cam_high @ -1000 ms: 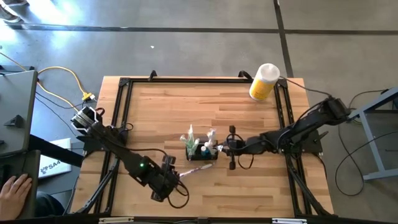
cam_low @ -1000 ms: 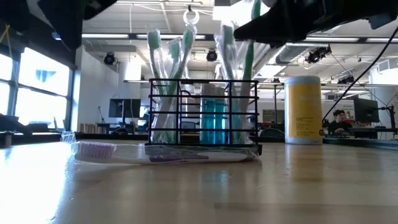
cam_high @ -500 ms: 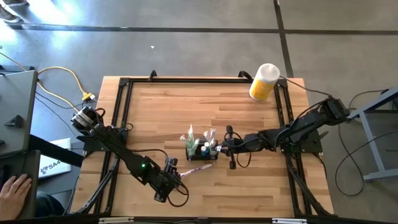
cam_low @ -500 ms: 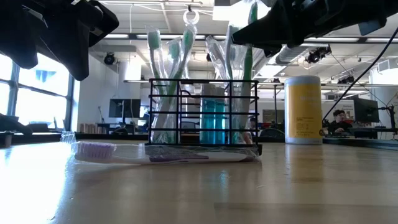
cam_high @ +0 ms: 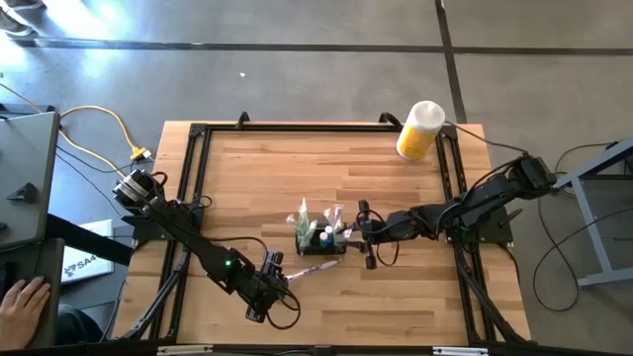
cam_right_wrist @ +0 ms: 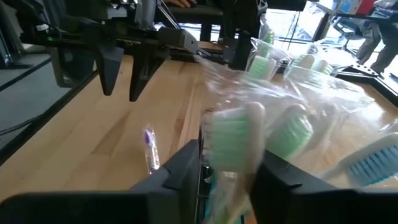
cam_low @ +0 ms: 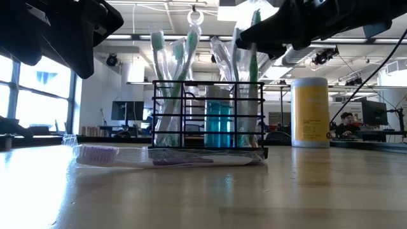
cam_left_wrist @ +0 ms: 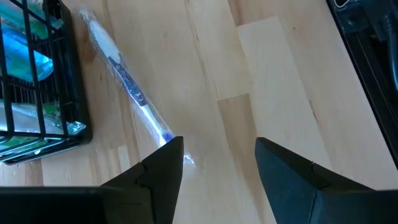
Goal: Pick & Place toothbrushing station
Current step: Put the green toothbrush into the black wire organizer
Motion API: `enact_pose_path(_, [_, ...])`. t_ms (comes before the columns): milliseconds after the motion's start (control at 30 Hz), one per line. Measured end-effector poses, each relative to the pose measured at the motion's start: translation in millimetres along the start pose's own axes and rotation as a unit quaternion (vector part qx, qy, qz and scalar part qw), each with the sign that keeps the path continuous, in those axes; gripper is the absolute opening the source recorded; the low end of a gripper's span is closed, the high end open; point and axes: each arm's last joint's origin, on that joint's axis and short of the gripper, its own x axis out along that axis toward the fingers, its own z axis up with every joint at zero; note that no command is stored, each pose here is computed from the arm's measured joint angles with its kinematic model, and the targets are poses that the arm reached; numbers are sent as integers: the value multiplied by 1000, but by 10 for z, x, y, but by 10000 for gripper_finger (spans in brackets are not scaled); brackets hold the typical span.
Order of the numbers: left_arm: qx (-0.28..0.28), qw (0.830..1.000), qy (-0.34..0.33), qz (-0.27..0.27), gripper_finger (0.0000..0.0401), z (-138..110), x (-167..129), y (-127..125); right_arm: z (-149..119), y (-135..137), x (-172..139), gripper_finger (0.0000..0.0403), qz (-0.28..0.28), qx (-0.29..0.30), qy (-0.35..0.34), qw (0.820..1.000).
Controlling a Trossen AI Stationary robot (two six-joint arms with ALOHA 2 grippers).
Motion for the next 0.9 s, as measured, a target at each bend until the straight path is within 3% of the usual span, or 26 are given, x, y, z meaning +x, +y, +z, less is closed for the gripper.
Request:
enact_pose_path(233, [0, 1000, 0, 0, 193, -1, 0, 0, -1, 0, -1, 182, -1, 1, 0, 1000])
enact_pose_path(400, [0, 1000, 0, 0, 193, -2, 0, 0, 31, 0, -3, 212, -1, -1, -17, 1000])
enact_pose_path(900, [-4, 1000, 1, -1, 193, -2, 1, -1, 144, 15, -111, 217, 3, -18, -36, 999])
